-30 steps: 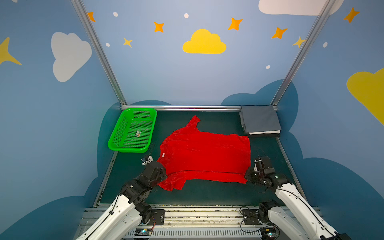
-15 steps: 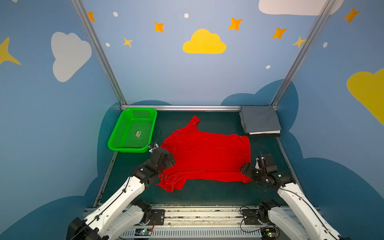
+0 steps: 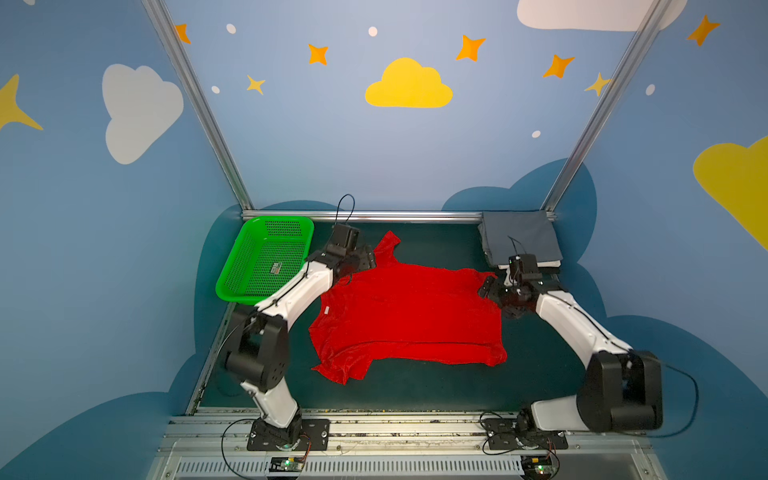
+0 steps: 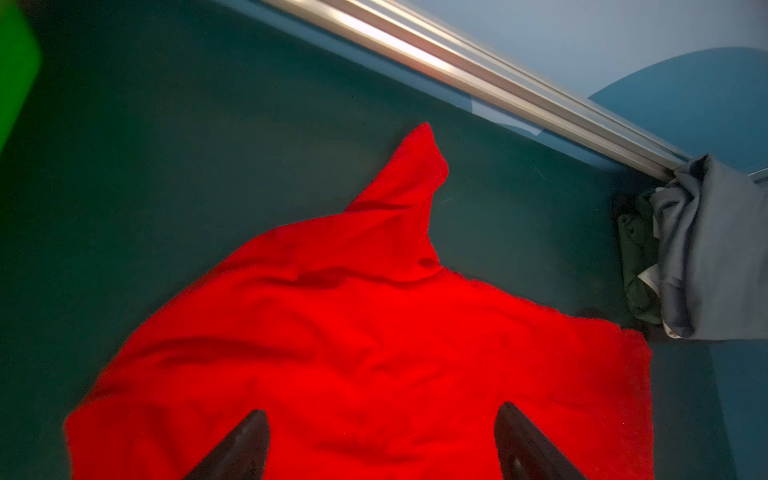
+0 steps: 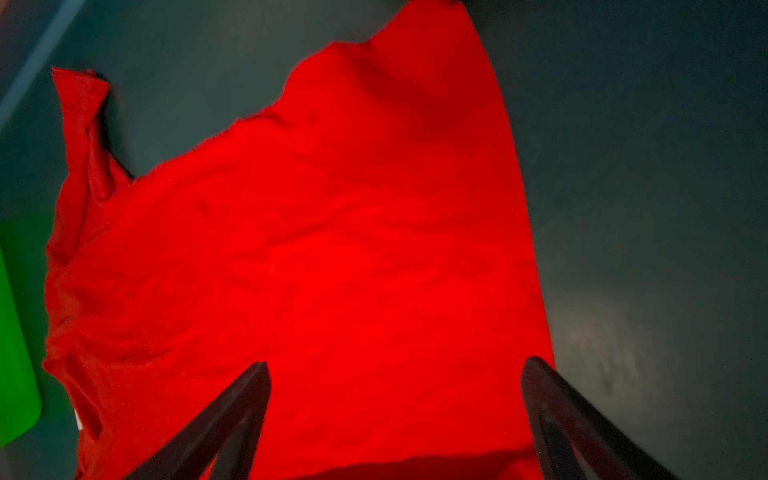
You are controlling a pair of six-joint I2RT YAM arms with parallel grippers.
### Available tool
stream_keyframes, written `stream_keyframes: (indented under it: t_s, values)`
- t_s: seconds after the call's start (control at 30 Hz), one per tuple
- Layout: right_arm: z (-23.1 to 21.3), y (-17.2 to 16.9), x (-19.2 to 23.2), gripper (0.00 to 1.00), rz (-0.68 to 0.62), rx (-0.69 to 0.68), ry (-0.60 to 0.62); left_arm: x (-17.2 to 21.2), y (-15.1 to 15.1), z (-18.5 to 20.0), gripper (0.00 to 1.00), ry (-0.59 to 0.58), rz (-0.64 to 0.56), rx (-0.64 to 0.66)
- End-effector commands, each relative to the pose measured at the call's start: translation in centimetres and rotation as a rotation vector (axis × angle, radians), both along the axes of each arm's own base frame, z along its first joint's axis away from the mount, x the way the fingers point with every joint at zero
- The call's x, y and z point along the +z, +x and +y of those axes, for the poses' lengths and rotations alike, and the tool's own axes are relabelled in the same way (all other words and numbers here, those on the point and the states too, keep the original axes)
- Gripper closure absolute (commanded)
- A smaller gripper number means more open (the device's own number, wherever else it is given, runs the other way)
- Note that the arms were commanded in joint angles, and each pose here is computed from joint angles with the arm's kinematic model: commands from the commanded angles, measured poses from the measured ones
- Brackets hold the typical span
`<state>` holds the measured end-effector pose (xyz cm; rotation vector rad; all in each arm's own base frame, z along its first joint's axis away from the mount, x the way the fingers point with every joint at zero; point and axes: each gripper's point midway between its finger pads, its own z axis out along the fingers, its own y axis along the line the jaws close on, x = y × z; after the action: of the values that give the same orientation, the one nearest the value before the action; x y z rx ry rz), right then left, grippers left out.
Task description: Fold and stack the t-shirts
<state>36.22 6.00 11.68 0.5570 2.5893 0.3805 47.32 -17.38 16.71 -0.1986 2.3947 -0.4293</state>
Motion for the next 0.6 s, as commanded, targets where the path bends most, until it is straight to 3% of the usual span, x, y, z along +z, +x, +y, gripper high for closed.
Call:
stream_keyframes:
  t_s: [0.0, 0.27, 0.57]
  values:
    - [-1.0, 3.2, -0.4, 0.08, -0.008, 0.008, -0.032, -2.3, 1.3, -1.3, 0.18, 0.079, 0.080, -0.132]
    - [-5.5, 7.2, -4.9, 0.08, 0.081, -0.107, -0.097, -6.7, 6.9, -3.0, 0.20, 0.166, 0.184, -0.228]
    - [-5.9, 8.3, -6.2, 0.10, 0.096, -0.091, -0.118, -10.3, 10.5, -1.8, 0.25, 0.339, 0.222, -0.216]
